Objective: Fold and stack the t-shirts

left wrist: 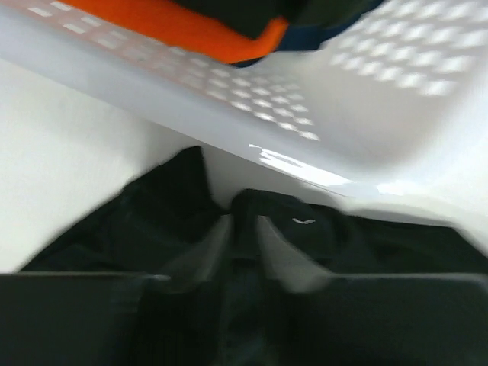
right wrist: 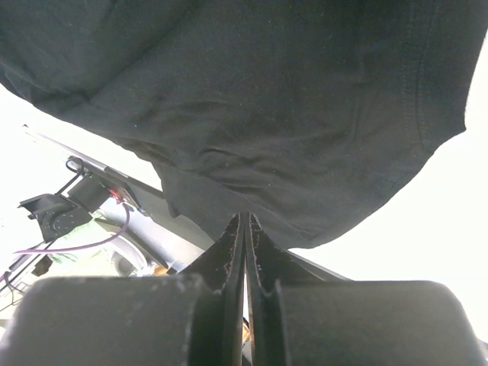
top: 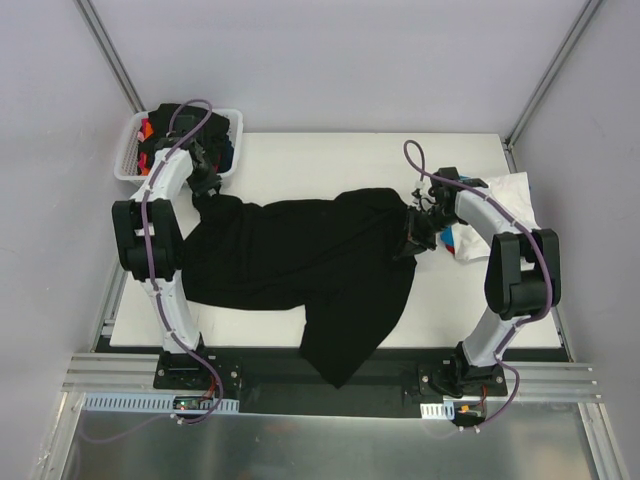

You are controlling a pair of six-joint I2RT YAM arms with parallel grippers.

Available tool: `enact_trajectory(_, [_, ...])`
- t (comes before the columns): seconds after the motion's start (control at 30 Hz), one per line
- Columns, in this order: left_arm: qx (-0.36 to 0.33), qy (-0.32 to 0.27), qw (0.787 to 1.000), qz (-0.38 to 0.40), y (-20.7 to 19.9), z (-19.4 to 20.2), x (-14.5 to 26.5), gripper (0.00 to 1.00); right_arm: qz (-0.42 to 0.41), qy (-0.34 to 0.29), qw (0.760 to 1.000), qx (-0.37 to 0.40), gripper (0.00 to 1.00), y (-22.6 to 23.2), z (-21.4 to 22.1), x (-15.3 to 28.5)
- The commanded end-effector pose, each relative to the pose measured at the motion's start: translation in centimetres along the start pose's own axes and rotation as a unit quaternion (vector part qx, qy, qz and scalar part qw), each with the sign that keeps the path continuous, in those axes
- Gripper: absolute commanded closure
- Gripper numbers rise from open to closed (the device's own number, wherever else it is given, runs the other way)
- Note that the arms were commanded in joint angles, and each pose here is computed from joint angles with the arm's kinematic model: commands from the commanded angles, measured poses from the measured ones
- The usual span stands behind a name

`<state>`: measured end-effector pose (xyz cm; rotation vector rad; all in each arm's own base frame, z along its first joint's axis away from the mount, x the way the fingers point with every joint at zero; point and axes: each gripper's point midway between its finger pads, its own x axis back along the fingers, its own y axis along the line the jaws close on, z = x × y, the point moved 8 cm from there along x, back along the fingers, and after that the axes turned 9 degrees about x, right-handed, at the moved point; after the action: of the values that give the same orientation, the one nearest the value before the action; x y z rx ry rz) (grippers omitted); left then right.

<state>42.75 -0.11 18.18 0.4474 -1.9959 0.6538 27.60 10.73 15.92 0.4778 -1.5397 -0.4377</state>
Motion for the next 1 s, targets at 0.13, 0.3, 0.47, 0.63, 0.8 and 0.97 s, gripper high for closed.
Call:
enact_trajectory(0.13, [0.005, 0.0, 1.0, -0.027, 2.4, 0.9, 3.2, 0.27, 0.004, -0.009, 1.0, 0.021, 0.99, 0.7, 1.5, 1.3])
enact_trajectory(0.3, [0.009, 0.019, 1.0, 0.009, 2.9, 6.1, 7.3, 0.34, 0.001, -0.008, 1.0, 0.022, 0.99, 1.2, 1.6, 0.7])
enact_trajectory(0.47, [-0.024, 0.077, 0.997, 0.009, 4.3, 15.7, 8.5, 0.51, -0.005, -0.004, 1.0, 0.024, 0.99, 2.0, 1.4, -0.4])
enact_trajectory(0.63, [-0.013, 0.12, 0.993, 0.001, 6.8, 19.7, 8.1, 0.92, 0.0, 0.009, 0.999, 0.035, 0.99, 2.7, 1.6, -1.2])
enact_trajectory(0.8, [-0.032, 0.104, 0.994, -0.025, 7.0, 19.0, 7.4, 1.0, 0.0, 0.011, 0.999, 0.037, 0.99, 2.9, 1.7, -1.3])
enact_trajectory(0.97, [-0.059, 0.074, 0.993, -0.074, 5.9, 16.2, 5.6, 1.0, 0.002, 0.009, 0.999, 0.039, 0.99, 3.0, 1.8, -1.1])
